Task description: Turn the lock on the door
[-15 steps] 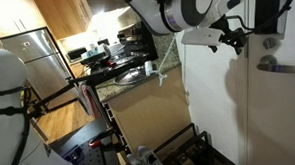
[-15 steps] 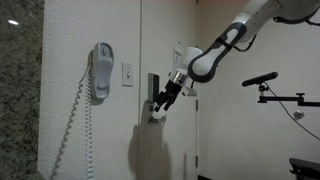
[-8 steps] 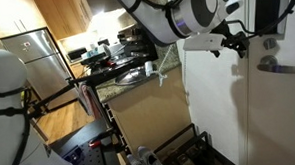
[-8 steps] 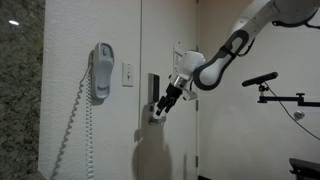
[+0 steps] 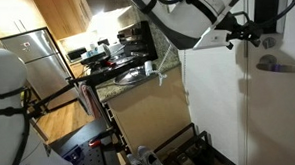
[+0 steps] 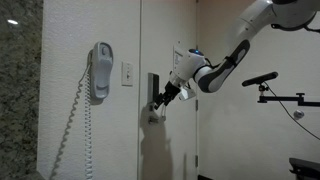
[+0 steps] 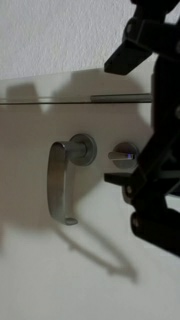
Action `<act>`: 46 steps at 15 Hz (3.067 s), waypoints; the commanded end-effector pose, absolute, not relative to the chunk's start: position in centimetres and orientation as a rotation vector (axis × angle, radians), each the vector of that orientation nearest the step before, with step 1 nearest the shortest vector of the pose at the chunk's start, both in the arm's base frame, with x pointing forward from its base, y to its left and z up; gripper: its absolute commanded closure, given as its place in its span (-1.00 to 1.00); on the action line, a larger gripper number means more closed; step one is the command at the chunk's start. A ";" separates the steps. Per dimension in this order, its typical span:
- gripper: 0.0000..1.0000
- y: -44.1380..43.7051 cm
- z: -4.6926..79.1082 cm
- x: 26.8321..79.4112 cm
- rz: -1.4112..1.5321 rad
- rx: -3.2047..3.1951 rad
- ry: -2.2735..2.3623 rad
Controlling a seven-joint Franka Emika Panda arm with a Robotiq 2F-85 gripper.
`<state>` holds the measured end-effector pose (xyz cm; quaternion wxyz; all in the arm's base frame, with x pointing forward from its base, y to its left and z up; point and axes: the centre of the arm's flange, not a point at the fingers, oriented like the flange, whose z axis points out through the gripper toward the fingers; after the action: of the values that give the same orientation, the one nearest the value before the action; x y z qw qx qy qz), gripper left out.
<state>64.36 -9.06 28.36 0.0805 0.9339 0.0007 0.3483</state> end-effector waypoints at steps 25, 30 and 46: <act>-1.00 -8.0 22.6 62.9 1.228 2.654 -0.060; -1.00 -8.8 23.4 62.4 1.318 2.621 -0.096; -1.00 -10.2 26.3 65.3 1.421 2.607 -0.164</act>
<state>64.20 -10.87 25.61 0.0881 0.8801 -0.0529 0.4636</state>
